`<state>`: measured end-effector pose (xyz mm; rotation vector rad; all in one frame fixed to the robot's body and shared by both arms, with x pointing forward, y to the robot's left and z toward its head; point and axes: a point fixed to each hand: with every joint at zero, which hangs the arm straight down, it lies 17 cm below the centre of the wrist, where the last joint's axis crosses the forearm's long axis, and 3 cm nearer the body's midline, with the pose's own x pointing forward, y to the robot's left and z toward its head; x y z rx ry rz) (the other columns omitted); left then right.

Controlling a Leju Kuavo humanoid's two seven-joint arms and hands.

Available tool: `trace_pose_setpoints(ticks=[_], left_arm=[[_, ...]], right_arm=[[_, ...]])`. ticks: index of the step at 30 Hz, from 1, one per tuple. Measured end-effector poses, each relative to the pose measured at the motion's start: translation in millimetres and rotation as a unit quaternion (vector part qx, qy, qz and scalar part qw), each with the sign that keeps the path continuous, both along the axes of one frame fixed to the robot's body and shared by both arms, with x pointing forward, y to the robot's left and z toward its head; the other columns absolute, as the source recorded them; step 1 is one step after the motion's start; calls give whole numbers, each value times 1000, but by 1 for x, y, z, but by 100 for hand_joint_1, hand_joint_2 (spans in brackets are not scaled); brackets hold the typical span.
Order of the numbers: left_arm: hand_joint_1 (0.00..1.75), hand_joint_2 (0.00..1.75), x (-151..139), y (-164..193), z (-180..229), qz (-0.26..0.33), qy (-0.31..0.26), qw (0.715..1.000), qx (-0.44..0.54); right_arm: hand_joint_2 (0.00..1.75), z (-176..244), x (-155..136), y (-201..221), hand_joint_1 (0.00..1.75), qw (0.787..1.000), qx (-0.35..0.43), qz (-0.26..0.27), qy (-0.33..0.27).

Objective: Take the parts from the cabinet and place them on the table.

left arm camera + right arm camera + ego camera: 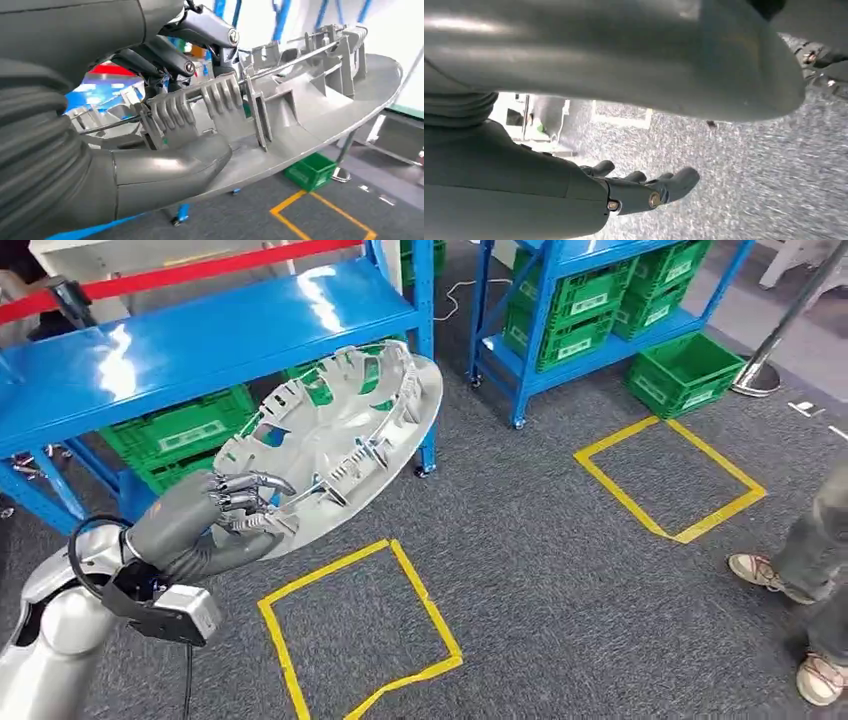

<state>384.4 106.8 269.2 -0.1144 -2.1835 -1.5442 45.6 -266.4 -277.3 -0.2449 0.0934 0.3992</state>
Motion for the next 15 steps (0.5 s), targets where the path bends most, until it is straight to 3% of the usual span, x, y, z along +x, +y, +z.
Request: trace_pose_setpoints(ticks=[15], left_arm=[[175,175,11,16,3,15,9,1000,-17]], right_arm=[[0,0,-1,1,0,1000,3,-4,4]])
